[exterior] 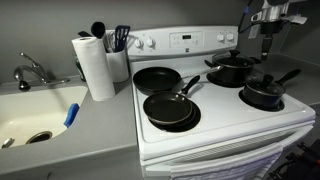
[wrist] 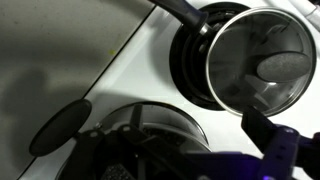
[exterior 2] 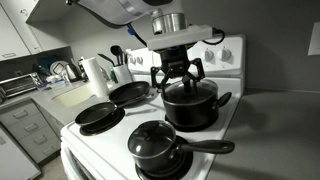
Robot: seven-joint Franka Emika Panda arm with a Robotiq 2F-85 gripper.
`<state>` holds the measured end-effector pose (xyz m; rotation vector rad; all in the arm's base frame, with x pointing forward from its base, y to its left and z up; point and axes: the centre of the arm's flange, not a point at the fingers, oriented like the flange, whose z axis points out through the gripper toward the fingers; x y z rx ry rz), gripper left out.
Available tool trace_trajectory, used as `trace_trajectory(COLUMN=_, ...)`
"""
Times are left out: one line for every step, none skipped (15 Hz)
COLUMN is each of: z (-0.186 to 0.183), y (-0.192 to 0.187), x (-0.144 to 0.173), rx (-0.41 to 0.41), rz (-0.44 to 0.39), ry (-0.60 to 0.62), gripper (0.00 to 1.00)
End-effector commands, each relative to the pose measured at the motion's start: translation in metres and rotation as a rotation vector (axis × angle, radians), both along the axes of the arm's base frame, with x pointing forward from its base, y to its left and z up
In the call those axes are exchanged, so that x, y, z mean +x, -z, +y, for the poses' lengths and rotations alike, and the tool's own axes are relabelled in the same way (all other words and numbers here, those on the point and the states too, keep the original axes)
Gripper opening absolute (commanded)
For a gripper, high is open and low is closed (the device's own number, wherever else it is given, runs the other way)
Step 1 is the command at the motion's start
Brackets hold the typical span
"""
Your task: Uncover the pot and put it on the stove
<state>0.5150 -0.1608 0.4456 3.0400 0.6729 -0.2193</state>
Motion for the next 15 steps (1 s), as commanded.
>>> trace_trajectory(z=-0.013, y=-0.004, x=0.028, rx=-0.030, rz=-0.031, ry=-0.033, gripper=1.00)
trace_trajectory(z=-0.016, y=-0.004, x=0.034, rx=-0.031, rz=-0.044, ry=-0.025, gripper=1.00)
trace_trajectory(z=-0.019, y=-0.004, x=0.039, rx=-0.036, rz=-0.060, ry=-0.016, gripper=1.00)
trace_trajectory(z=-0.022, y=-0.006, x=0.043, rx=-0.014, rz=-0.079, ry=-0.005, gripper=1.00)
trace_trajectory(z=-0.020, y=-0.009, x=0.041, rx=-0.004, rz=-0.062, ry=0.004, gripper=1.00)
trace_trajectory(z=-0.013, y=-0.006, x=0.030, rx=-0.022, rz=-0.061, ry=0.006, gripper=1.00)
trace_trajectory(z=-0.015, y=-0.007, x=0.032, rx=-0.021, rz=-0.063, ry=0.011, gripper=1.00)
trace_trajectory(z=-0.016, y=-0.007, x=0.033, rx=-0.020, rz=-0.065, ry=0.014, gripper=1.00)
trace_trajectory(z=-0.016, y=-0.007, x=0.034, rx=-0.020, rz=-0.066, ry=0.014, gripper=1.00)
trace_trajectory(z=-0.014, y=-0.006, x=0.030, rx=-0.009, rz=-0.083, ry=0.007, gripper=1.00)
trace_trajectory(z=-0.015, y=-0.006, x=0.035, rx=-0.009, rz=-0.101, ry=0.020, gripper=1.00)
trace_trajectory(z=-0.015, y=-0.002, x=0.043, rx=0.010, rz=-0.134, ry=0.024, gripper=1.00)
trace_trajectory(z=-0.014, y=-0.002, x=0.051, rx=0.022, rz=-0.157, ry=0.025, gripper=1.00)
trace_trajectory(z=-0.011, y=0.000, x=0.061, rx=0.023, rz=-0.185, ry=0.034, gripper=1.00)
trace_trajectory(z=-0.009, y=0.002, x=0.068, rx=0.031, rz=-0.204, ry=0.035, gripper=1.00)
